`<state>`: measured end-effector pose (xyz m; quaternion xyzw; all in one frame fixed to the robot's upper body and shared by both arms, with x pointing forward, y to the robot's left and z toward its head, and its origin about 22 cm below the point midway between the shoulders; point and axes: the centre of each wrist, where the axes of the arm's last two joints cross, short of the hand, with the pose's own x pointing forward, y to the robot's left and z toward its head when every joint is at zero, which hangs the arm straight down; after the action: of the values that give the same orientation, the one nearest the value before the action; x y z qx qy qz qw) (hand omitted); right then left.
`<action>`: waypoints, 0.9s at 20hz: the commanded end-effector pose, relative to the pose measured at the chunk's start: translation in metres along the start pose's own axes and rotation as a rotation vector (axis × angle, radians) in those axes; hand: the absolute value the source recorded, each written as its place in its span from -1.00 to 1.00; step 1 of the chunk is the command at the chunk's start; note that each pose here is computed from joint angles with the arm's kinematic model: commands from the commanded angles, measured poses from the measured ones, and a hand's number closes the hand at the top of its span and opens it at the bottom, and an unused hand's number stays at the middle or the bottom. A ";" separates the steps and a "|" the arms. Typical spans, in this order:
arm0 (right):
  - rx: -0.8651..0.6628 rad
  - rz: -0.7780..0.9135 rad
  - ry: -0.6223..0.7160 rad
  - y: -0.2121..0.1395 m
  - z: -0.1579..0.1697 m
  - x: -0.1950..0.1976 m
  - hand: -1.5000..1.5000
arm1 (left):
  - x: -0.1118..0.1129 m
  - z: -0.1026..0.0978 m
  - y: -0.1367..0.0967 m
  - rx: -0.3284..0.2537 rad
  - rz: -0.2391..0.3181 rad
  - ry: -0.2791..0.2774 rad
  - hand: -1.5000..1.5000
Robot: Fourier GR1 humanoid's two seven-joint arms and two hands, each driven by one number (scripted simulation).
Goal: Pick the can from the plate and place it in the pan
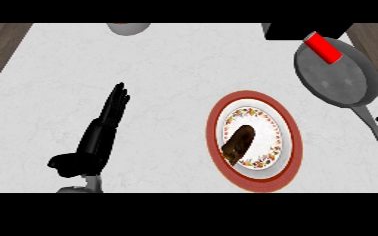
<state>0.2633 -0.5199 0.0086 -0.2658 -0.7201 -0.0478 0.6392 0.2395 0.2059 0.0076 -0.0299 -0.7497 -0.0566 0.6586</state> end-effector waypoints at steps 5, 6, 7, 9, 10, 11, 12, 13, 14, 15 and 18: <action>0.007 0.051 0.006 0.003 0.008 -0.004 -1.00 | 0.001 0.000 -0.007 -0.002 -0.003 0.001 0.00; 0.003 0.048 0.018 0.017 0.019 -0.015 -1.00 | 0.006 0.000 -0.015 0.015 -0.019 -0.006 0.00; 0.006 0.070 0.019 -0.010 0.025 -0.010 -1.00 | 0.002 -0.007 -0.007 0.015 -0.002 0.011 0.00; -0.004 0.079 0.030 -0.002 0.013 0.002 -1.00 | 0.006 -0.014 0.021 0.004 0.002 0.023 0.00; 0.010 0.079 0.039 0.015 0.019 -0.005 -1.00 | -0.006 -0.009 -0.012 0.007 -0.013 0.003 0.00; 0.020 0.072 0.039 0.007 0.023 -0.006 -1.00 | 0.003 -0.006 -0.002 -0.005 0.002 0.016 0.00; 0.017 0.085 0.041 0.010 0.019 0.005 -1.00 | 0.014 0.003 0.009 -0.005 -0.008 0.009 0.00; 0.015 0.102 0.036 0.011 0.009 0.004 -1.00 | -0.005 -0.011 -0.008 -0.003 0.013 -0.001 0.00; 0.008 0.097 0.036 -0.006 0.024 -0.010 -1.00 | -0.006 -0.007 -0.008 -0.004 -0.007 -0.005 0.00; -0.019 0.108 0.012 -0.002 0.026 -0.008 -1.00 | 0.000 -0.002 -0.008 -0.005 -0.017 -0.003 0.00; -0.039 0.156 -0.004 0.000 0.030 -0.005 -1.00 | 0.009 -0.008 -0.010 -0.013 0.012 -0.005 0.00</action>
<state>0.2438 -0.5126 0.0027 -0.3124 -0.6988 -0.0154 0.6433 0.2466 0.2035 0.0148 -0.0325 -0.7486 -0.0580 0.6597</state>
